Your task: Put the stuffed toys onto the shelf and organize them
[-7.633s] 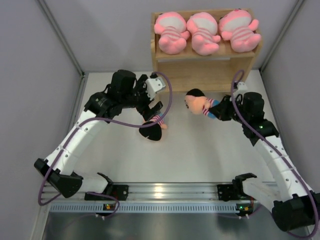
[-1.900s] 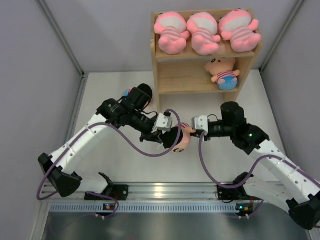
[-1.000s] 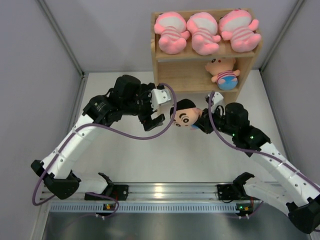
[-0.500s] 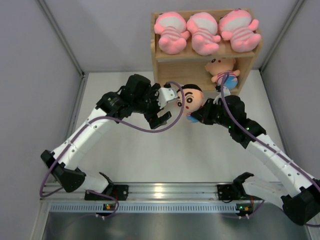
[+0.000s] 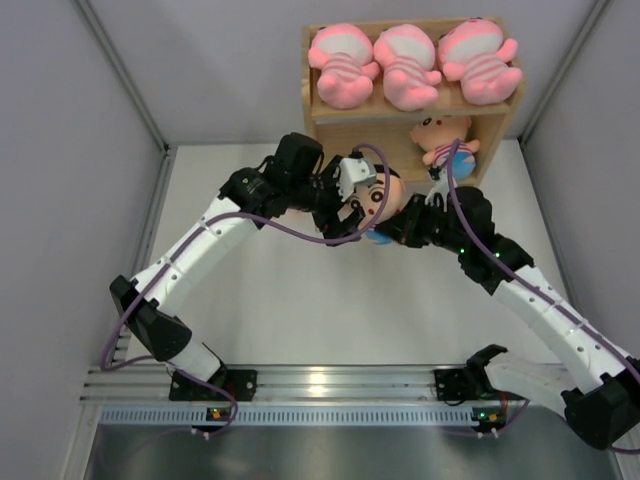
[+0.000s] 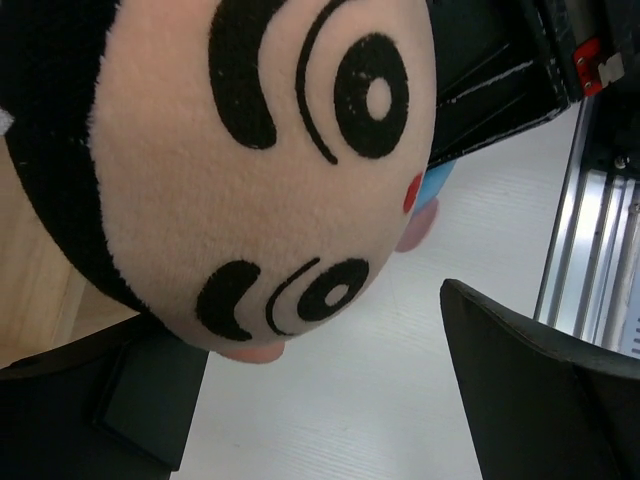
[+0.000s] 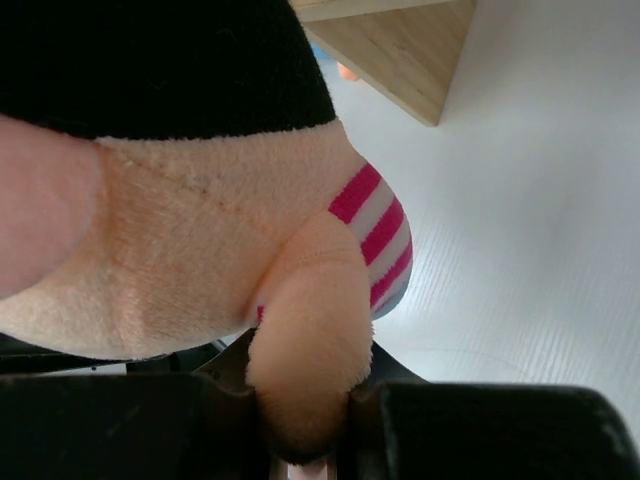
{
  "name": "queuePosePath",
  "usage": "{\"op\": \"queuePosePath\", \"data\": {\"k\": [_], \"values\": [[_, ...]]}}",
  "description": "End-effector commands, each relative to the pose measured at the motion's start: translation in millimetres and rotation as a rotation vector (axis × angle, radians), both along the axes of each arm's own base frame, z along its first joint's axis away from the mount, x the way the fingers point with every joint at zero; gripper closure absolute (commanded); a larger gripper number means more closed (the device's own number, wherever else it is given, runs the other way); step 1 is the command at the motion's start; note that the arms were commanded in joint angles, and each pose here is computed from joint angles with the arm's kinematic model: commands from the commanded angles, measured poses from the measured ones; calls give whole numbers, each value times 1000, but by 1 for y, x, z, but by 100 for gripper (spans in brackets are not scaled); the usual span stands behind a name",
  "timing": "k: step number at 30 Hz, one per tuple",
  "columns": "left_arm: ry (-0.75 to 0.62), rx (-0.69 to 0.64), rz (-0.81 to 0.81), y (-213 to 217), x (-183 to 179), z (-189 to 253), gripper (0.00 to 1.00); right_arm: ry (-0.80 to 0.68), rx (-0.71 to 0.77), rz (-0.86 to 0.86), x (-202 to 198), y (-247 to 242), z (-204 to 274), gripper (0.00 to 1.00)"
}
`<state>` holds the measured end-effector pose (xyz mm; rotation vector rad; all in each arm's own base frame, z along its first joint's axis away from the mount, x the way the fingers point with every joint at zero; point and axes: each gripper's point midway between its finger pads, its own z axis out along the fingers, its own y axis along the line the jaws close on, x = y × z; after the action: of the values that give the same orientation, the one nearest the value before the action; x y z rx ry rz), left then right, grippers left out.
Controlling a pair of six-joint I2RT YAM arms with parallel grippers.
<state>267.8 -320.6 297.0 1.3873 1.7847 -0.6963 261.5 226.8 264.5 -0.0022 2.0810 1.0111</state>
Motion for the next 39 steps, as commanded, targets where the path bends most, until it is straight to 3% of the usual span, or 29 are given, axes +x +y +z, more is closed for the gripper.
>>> {"op": "queuePosePath", "data": {"k": [1,9,12,13,14,15,17,21,24,29,30,36,38,39], "values": [[-3,-140,-19,-24,2,34,3,-142,93,56,-4,7,49,100],[-55,-227,73,-26,17,62,4,-190,61,315,-28,29,43,100],[-34,-239,49,-28,12,62,43,-224,82,357,-33,33,49,100],[-29,-236,68,-27,14,61,74,-234,88,369,-34,34,50,99],[-15,-238,83,-27,14,61,96,-248,97,393,-37,36,53,96],[-6,-233,96,-26,15,57,100,-269,85,401,-38,35,54,86],[-2,-237,76,-23,10,57,100,-280,47,386,-37,30,53,78],[5,-217,91,-16,9,47,100,-372,-81,338,-37,10,54,44],[14,-208,104,-8,9,41,100,-482,-232,318,-39,-12,56,32],[4,-178,162,4,21,31,100,-802,-480,413,-57,-35,64,30],[5,-174,165,4,22,29,100,-952,-553,449,-65,-40,72,29],[10,-190,159,2,25,34,100,-1433,-837,475,-77,-39,73,25],[15,-187,164,2,27,32,100,-1475,-942,401,-66,-41,74,25],[14,-189,162,2,27,33,100,-1558,-1019,466,-70,-28,69,24]]}}
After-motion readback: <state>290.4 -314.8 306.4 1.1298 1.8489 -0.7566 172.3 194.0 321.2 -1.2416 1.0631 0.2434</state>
